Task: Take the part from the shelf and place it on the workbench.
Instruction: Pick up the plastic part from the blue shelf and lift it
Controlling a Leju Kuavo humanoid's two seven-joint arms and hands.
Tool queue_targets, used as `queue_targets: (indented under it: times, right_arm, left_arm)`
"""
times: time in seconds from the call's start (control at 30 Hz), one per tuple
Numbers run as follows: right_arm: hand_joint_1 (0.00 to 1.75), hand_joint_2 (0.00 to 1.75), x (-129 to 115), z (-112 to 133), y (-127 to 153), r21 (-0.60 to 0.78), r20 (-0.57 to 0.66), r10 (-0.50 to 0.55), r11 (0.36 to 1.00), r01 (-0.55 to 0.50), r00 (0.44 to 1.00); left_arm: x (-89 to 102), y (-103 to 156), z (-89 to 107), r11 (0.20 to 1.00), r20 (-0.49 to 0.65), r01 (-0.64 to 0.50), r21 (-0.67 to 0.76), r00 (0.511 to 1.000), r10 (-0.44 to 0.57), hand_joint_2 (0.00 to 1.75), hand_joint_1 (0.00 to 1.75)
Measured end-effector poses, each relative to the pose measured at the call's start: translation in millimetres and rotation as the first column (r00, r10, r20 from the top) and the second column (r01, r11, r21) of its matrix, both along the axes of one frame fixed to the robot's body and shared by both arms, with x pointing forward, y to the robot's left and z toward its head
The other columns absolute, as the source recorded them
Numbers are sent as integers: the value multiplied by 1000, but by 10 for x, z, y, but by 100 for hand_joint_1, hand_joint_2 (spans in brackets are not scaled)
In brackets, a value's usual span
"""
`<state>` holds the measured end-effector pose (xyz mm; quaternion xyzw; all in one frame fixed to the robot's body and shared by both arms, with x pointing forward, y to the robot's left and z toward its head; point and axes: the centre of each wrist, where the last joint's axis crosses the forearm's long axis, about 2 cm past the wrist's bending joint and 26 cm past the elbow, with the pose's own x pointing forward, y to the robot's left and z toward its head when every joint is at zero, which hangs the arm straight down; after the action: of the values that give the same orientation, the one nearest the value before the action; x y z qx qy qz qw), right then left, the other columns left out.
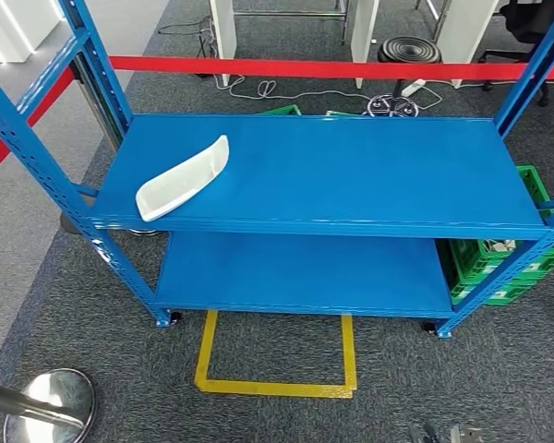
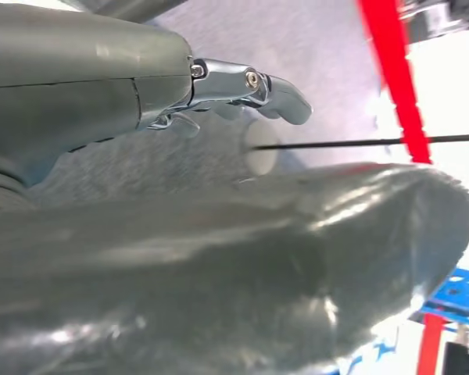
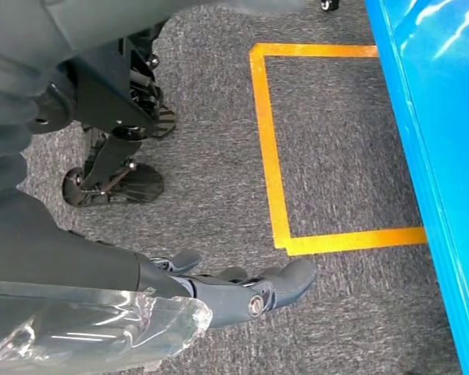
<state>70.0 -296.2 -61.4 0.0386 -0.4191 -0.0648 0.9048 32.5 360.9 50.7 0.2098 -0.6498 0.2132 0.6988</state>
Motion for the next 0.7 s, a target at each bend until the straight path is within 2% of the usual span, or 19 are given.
queue_targets:
  times: [0.23, 0.7]
  right_arm:
    - [0, 0, 17, 10, -3, -7, 4, 10, 1000, -10, 1000]
    - [0, 0, -53, -6, -8, -57, -39, 88, 994, -90, 995]
  left_arm:
    - [15, 42, 82, 999, 26, -2, 38, 1000, 1, 0, 0]
    - [157, 52, 409, 967, 57, 141, 210, 986, -156, 0, 0]
